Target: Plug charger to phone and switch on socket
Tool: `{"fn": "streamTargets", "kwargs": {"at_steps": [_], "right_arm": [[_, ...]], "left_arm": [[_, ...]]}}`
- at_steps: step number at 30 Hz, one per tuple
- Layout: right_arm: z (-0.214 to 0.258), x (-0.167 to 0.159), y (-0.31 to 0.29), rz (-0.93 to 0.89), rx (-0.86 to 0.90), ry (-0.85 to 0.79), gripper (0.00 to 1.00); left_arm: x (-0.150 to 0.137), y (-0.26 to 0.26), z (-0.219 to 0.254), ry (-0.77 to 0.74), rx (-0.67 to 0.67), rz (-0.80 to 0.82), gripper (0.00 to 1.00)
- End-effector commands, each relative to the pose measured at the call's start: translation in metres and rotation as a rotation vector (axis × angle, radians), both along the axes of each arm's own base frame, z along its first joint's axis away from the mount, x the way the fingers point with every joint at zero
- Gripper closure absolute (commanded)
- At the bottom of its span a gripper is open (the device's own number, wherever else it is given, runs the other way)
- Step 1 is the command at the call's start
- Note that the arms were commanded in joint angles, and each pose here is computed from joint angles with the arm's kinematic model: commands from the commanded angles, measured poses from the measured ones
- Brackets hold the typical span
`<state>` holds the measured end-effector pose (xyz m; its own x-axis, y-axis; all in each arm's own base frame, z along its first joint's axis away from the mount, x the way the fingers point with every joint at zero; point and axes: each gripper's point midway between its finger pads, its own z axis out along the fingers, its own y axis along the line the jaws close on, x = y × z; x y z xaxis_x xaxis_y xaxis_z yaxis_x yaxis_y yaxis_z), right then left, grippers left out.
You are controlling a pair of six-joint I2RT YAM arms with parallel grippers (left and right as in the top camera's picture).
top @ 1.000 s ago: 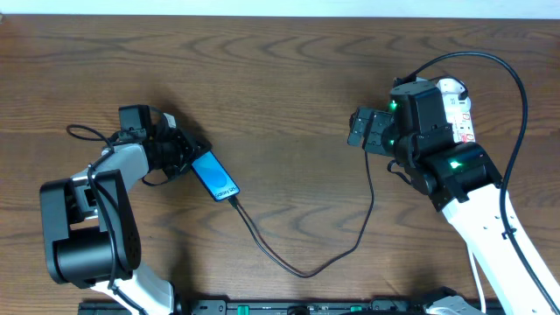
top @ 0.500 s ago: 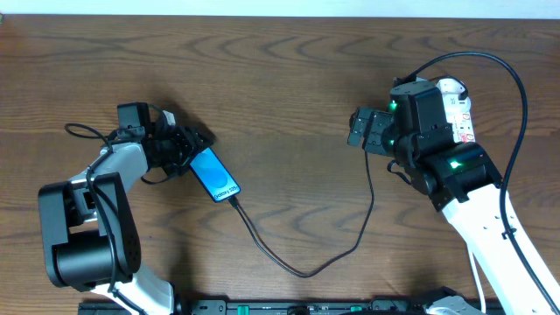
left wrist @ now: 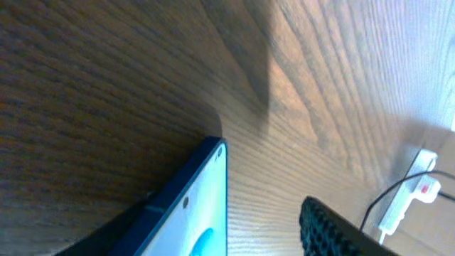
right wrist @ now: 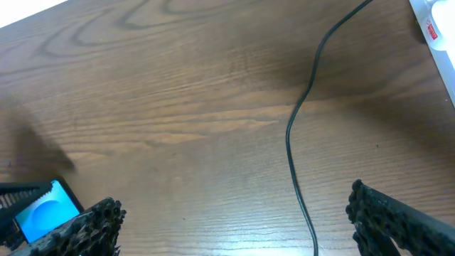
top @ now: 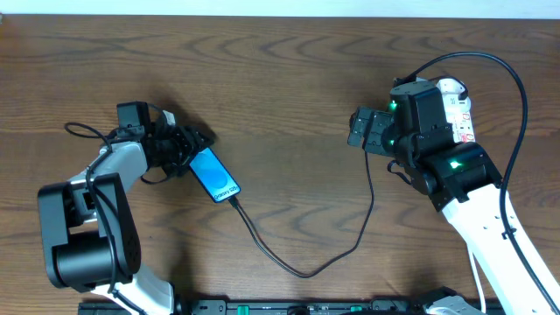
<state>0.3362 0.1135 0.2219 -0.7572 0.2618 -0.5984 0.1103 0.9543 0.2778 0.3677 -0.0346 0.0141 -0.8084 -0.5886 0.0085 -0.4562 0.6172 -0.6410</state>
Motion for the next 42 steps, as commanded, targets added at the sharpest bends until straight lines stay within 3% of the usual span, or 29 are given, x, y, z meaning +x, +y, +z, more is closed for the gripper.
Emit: {"fn": "streamTargets", "kwargs": {"at_steps": [1, 15, 21, 25, 42], "right_arm": [[0.003, 0.001, 0.0, 0.004, -0.002, -0.005, 0.01], [0.002, 0.001, 0.0, 0.004, -0.002, -0.004, 0.01], [0.003, 0.001, 0.0, 0.004, -0.002, -0.005, 0.01], [0.003, 0.001, 0.0, 0.004, -0.002, -0.005, 0.01], [0.0, 0.001, 0.001, 0.004, -0.005, 0.002, 0.01]], "left_arm": [[-0.034, 0.017, -0.045, 0.164, 0.114, 0.034, 0.31], [-0.044, 0.015, -0.046, 0.208, 0.107, 0.031, 0.26], [-0.046, 0.015, -0.047, 0.22, 0.105, 0.03, 0.13], [-0.048, 0.014, -0.047, 0.228, 0.104, 0.03, 0.11], [-0.073, 0.022, -0.055, 0.344, 0.163, 0.037, 0.09]]}}
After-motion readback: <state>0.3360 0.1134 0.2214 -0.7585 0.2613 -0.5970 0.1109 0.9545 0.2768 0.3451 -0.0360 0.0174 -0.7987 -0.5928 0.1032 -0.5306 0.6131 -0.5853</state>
